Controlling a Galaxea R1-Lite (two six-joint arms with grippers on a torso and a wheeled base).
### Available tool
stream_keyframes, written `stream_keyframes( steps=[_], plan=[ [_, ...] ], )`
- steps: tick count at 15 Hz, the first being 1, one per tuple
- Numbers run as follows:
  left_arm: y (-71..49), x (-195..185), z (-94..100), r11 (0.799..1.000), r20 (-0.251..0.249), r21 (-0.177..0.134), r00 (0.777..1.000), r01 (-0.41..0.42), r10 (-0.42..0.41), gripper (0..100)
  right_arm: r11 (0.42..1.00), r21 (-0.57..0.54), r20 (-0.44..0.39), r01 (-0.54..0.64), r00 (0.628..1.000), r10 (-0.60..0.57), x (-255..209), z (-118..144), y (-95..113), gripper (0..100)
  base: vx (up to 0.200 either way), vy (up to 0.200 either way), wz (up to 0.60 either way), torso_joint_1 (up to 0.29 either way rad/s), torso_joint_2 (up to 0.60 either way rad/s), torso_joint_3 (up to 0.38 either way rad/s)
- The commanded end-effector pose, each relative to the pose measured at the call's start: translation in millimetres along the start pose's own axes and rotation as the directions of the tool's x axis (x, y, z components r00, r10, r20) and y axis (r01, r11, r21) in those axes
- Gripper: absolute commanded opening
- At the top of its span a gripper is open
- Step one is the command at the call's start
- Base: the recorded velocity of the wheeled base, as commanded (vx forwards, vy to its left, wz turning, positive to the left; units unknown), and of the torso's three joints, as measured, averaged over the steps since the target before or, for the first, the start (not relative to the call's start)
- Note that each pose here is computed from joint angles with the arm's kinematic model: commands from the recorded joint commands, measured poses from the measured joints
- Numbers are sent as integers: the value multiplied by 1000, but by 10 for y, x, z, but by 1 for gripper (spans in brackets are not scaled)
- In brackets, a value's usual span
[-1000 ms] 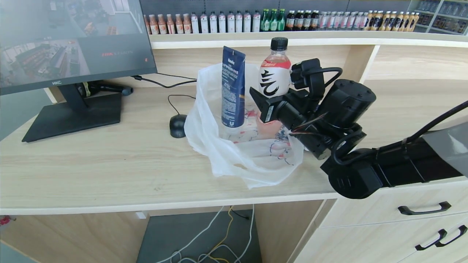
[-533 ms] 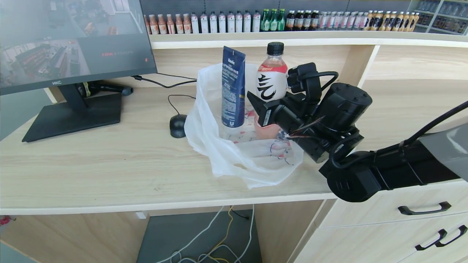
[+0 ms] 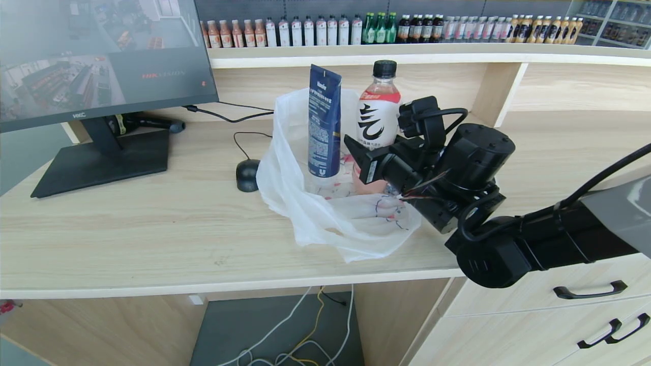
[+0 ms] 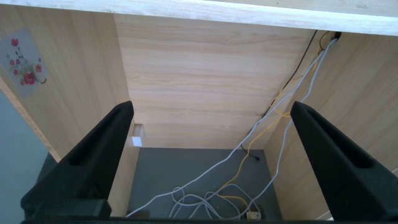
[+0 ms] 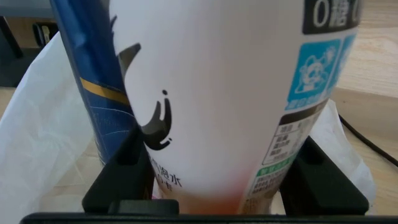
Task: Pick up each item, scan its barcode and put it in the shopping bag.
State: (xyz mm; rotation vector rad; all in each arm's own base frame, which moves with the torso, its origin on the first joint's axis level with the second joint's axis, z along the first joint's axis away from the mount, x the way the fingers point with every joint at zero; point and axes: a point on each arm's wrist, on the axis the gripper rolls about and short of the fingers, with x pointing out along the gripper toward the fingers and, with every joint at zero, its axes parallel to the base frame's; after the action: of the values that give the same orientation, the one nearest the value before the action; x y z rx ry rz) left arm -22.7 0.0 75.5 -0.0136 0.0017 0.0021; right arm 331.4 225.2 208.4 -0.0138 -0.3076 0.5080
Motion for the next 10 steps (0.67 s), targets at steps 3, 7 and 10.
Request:
stream_keyframes(
  steps=[3, 7, 10],
  plan=[
    [0, 0, 0, 1000, 0, 0, 1000, -1, 1, 100, 1000, 1, -15, -1, 1000, 1, 5, -57, 3, 0, 0, 0, 0, 0, 0, 0],
    [0, 0, 0, 1000, 0, 0, 1000, -1, 1, 100, 1000, 15, -20, -1, 1000, 1, 9, -77, 5, 100, 0, 0, 0, 0, 0, 0],
    [0, 0, 0, 1000, 0, 0, 1000, -1, 1, 100, 1000, 17, -8, 0, 1000, 0, 2, -34, 0, 100, 0, 0, 0, 0, 0, 0]
  ],
)
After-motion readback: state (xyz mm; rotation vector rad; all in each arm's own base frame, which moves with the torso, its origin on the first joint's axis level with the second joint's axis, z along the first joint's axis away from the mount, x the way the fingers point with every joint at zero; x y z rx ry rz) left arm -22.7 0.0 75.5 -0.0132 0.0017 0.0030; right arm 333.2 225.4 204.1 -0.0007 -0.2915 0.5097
